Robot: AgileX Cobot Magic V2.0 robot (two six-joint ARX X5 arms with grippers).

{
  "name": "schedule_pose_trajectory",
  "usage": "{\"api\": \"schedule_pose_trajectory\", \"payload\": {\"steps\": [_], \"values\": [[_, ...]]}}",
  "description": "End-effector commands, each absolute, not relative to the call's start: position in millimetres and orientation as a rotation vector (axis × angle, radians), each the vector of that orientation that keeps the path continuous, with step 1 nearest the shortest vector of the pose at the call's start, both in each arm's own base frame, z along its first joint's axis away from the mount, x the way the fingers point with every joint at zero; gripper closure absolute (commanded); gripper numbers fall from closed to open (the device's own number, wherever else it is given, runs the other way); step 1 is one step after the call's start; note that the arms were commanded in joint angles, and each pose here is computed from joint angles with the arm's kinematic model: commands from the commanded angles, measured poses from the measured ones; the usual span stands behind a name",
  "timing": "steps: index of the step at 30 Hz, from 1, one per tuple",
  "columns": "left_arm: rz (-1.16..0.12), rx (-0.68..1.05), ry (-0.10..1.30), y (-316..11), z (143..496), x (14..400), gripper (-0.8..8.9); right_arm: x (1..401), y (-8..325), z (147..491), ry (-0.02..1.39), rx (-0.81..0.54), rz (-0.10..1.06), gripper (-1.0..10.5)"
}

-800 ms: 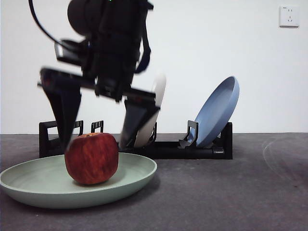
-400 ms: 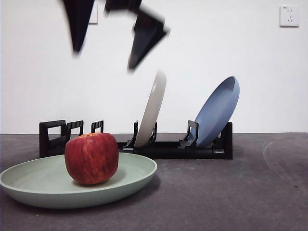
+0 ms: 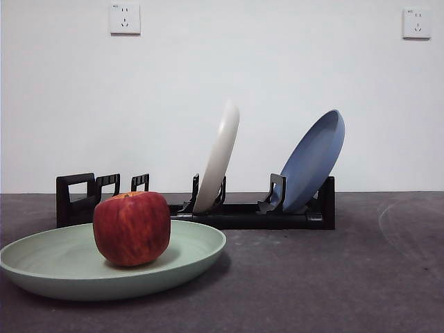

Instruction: Take the green plate from the plate rack,put the plate on the table,take the apple from the table,put the apple in the plate

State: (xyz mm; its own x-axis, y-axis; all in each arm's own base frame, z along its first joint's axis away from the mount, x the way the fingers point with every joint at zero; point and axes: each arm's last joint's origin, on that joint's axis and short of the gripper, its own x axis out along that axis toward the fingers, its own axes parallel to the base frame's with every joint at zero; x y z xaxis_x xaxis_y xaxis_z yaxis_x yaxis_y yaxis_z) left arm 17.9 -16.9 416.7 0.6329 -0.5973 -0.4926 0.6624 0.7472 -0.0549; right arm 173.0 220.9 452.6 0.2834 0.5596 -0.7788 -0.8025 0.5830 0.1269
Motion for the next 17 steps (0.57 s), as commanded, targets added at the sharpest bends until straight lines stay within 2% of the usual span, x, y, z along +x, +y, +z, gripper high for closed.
{"api": "schedule_pose_trajectory", "payload": {"steps": [1,9,13,17], "values": [[-0.757,0.121,0.485,-20.2,419.6,19.9,5.31,154.2,200.1,448.5,0.949,-0.285,0.925,4.5],[-0.826,0.098,0.537,-33.4,420.2,29.3,5.30,103.7,133.4,433.8,0.947,-0.220,0.814,4.5],[-0.822,0.105,0.561,-41.9,420.1,37.6,5.30,81.3,104.9,434.4,0.900,-0.164,0.806,4.5],[-0.821,0.068,0.529,-49.3,424.7,44.6,5.30,67.2,86.0,439.5,0.845,-0.116,0.784,4.5]]}}
